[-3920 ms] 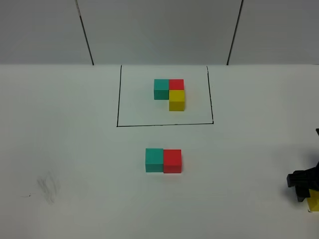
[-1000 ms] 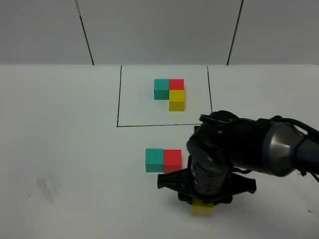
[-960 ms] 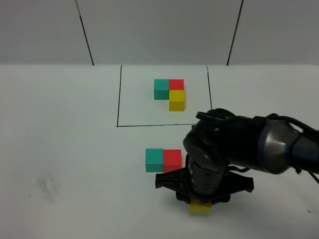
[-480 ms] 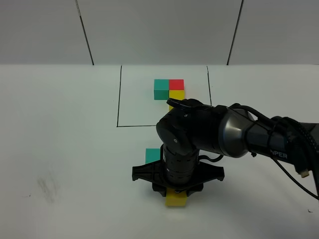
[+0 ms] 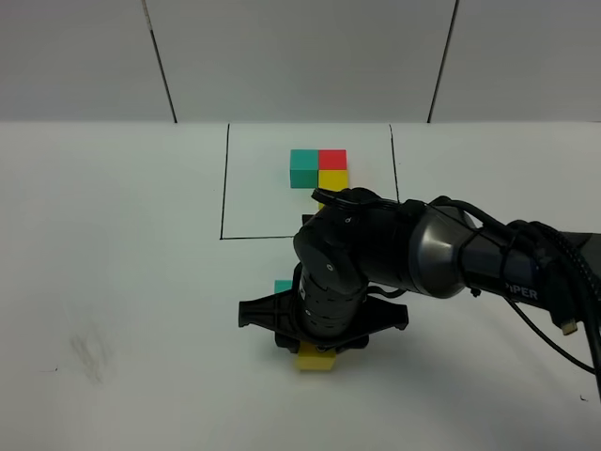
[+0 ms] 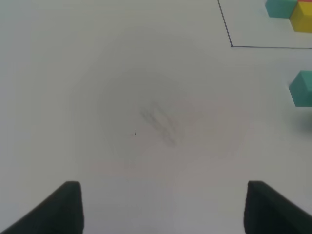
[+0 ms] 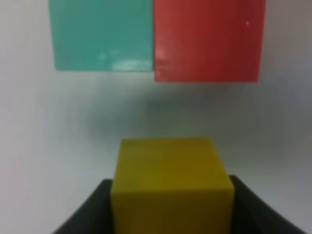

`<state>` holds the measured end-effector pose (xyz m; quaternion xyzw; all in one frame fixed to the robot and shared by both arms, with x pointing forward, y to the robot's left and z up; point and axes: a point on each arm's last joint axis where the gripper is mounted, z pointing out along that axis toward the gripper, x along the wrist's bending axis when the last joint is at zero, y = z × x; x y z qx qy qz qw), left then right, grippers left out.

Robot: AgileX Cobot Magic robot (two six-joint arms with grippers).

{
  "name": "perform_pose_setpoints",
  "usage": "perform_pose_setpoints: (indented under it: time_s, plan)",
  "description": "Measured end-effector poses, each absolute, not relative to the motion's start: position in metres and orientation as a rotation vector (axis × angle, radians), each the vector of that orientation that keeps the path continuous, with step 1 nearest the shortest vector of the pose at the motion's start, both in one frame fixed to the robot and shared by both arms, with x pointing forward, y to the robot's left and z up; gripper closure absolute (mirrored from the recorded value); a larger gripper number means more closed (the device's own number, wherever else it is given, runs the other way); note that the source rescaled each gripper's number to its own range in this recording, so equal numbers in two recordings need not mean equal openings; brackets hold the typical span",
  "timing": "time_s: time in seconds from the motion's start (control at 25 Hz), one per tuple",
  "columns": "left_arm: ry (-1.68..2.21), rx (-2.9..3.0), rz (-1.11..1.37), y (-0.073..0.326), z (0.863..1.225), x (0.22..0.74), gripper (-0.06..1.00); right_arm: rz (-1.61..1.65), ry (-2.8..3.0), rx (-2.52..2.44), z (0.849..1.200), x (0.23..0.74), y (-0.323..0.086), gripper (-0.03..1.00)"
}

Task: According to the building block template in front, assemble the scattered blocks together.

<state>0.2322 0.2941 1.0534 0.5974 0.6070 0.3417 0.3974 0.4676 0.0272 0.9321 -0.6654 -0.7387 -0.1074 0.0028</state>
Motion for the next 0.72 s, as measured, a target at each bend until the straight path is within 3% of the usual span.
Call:
perform_pose_setpoints:
  time_s: [0.72]
  plan:
    - [1.537, 1.513, 0.865, 0.294, 1.053, 0.232, 0.39, -0.316, -2.350, -2.120, 0.913, 0.474, 0.029, 0.74]
